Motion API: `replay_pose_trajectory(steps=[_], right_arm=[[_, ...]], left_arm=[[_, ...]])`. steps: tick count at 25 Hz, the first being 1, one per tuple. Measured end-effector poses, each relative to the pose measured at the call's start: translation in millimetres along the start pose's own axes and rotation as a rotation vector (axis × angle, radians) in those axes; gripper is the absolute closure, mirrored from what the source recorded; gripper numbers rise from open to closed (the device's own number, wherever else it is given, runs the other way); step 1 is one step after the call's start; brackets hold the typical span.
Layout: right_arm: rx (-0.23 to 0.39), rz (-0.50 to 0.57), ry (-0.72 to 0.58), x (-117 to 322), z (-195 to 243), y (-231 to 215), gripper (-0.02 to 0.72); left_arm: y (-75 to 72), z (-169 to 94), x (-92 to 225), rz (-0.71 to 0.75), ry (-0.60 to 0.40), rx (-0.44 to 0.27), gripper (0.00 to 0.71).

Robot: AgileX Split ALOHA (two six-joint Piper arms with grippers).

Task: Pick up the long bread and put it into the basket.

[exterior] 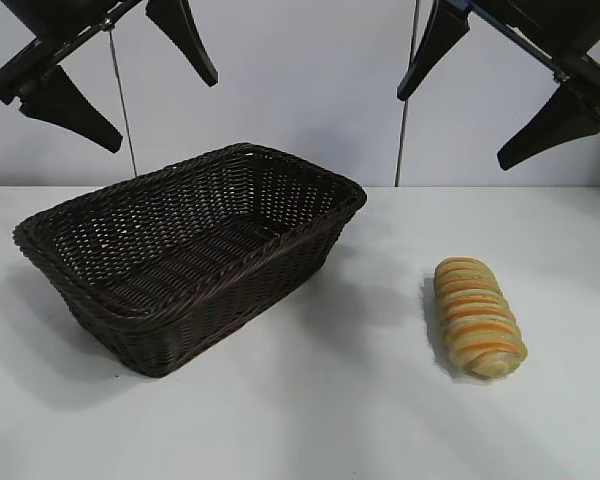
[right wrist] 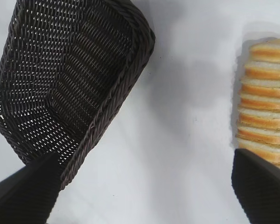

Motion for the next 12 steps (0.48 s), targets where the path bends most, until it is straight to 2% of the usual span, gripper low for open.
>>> replay_pose_trajectory(steps=[12], right_arm=[[0.002,-0.001,-0.005,-1.0,0.0,-0.3,0.009]], left_arm=[[-1.7,-0.1,-6.8,0.002,-0.036,0.009,0.02]])
Point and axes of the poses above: a point on each arm's last joint axis where the gripper is mounted, z pointing out along that axis toward the gripper, y along the wrist's bending axis when the last joint is at zero, x = y × z, the point moved 10 cm from there along z, pointing out along that axis toward the gripper, and after that the axes turned 8 degrees about -z, right-handed, at the moved point
